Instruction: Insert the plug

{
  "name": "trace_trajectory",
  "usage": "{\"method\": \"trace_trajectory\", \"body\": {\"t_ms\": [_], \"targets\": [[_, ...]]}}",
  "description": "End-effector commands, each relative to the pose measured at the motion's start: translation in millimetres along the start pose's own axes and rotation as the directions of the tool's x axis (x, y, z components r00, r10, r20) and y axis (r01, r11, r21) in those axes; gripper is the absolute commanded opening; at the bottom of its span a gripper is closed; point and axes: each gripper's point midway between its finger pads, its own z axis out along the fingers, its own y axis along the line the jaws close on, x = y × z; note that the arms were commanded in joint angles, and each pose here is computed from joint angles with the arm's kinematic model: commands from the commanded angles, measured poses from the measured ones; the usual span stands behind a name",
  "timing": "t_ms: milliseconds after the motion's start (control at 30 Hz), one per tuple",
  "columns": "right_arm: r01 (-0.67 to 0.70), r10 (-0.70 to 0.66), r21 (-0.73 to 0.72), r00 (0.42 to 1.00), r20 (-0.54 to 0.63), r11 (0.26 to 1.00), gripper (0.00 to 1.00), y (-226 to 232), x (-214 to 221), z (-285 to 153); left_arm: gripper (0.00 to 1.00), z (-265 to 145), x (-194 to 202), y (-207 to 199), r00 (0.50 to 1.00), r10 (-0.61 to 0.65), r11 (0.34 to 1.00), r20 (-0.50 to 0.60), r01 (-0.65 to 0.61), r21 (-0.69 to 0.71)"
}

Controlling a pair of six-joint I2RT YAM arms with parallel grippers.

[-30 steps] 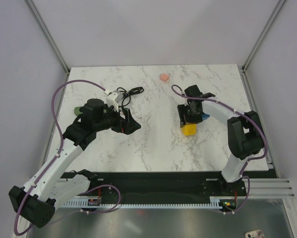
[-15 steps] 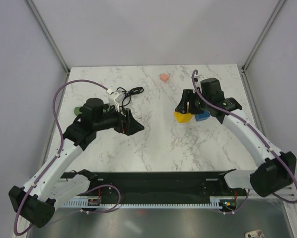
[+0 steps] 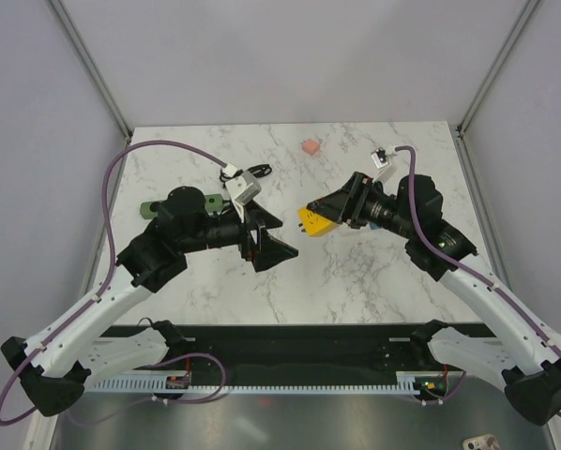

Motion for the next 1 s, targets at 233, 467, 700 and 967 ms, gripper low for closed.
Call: {"method": "trace_trajectory", "body": {"t_ms": [233, 467, 700, 967], "targets": [[-0.089, 0.108, -0.241, 0.992, 0.068, 0.966, 0.0, 57, -19, -9, 1.0, 15, -33, 3, 0.969, 0.232, 0.972, 0.08, -0.227, -0.063], [-0.102, 0.113, -0.237, 0.993, 0.033, 0.966, 0.0, 53, -9, -3, 1.0, 18, -42, 11, 0.959, 0.258, 0.962, 0.12, -0.245, -0.118], [-0.142, 0.153, -0.257, 0.988, 0.025, 0.956, 0.0, 51, 2, -8, 0.99, 27, -31, 4, 0.964, 0.242, 0.969, 0.107, -0.235, -0.074], [-0.166, 0.184, -0.282, 0.982, 0.04, 0.945, 0.0, 56, 2, -15, 0.96, 48, -14, -1, 0.968, 0.245, 0.969, 0.064, -0.243, -0.036]]}}
